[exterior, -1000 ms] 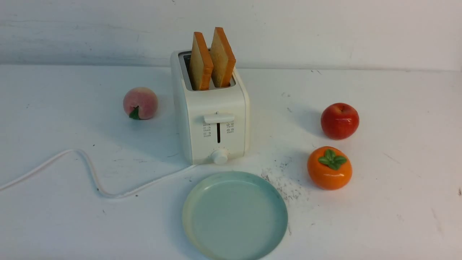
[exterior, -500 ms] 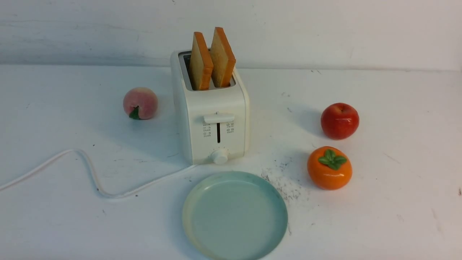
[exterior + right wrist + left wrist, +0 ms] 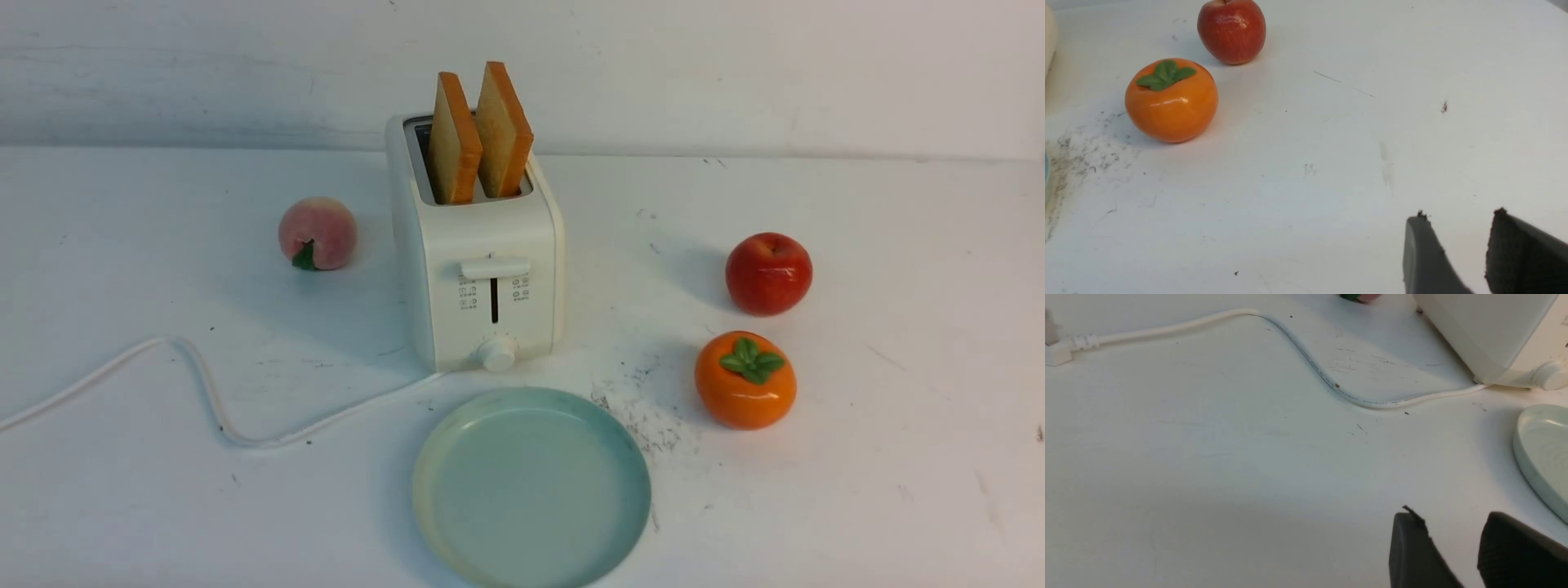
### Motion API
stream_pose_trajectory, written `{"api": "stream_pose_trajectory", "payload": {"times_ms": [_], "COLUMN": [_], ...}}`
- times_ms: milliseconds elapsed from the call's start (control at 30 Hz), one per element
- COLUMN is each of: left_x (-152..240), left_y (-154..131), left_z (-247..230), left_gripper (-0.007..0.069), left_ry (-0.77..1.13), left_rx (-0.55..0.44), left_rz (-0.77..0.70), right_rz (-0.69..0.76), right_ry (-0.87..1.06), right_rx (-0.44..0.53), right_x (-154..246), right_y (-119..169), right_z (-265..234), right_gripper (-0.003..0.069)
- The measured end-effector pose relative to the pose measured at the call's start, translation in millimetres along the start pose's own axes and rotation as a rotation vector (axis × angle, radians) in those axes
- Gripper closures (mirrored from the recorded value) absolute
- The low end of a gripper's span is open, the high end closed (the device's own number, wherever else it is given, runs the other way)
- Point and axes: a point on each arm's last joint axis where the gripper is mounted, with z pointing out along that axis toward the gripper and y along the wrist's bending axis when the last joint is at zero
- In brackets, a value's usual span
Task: Take toasted bread from bread machine on white table place on plate.
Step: 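Grasp the toast slice in the toaster and pull it up out of the slot with the right gripper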
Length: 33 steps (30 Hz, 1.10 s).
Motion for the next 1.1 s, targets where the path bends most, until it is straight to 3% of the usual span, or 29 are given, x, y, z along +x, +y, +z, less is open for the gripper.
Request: {"api": "stream_pose_trajectory", "payload": {"times_ms": [667, 733, 767, 867, 900, 933, 1000, 1100], "left_x": [0.2, 0.1, 0.0, -3.9, -4.2, -5.9, -7.6, -9.2], "left_y": [-0.9, -5.6, -6.1, -15.2, -15.6, -18.1, -20.9, -22.6], "left_z": [0.0, -0.2, -0.2, -1.4, -1.4, -2.0, -2.8, -3.3], "left_gripper": [0.0387, 0.0387, 0.0387, 0.0387, 0.0387, 0.0387, 0.0387, 0.0387], "left_ry": [0.002, 0.009, 0.009, 0.020, 0.021, 0.031, 0.048, 0.055], "left_rx": [0.010, 0.061, 0.066, 0.176, 0.182, 0.217, 0.255, 0.281], "left_rz": [-0.047, -0.260, -0.283, -0.736, -0.761, -0.910, -1.064, -1.151], "right_rz": [-0.052, 0.162, 0.205, 0.763, 0.807, 0.977, 1.152, 1.217], "right_ry": [-0.019, -0.049, -0.054, -0.071, -0.066, -0.055, -0.042, -0.037], "right_rx": [0.021, -0.027, -0.039, -0.151, -0.161, -0.192, -0.227, -0.241], "right_x": [-1.5, -3.4, -4.0, -9.6, -9.7, -10.8, -12.3, -13.0], "right_y": [-1.9, 2.0, 2.9, 10.0, 10.7, 12.4, 14.1, 14.8], "right_z": [0.1, 0.5, 0.4, -0.6, -0.7, -1.1, -1.6, -1.8], "right_gripper": [0.0419, 0.0419, 0.0419, 0.0419, 0.0419, 0.0419, 0.0419, 0.0419]}}
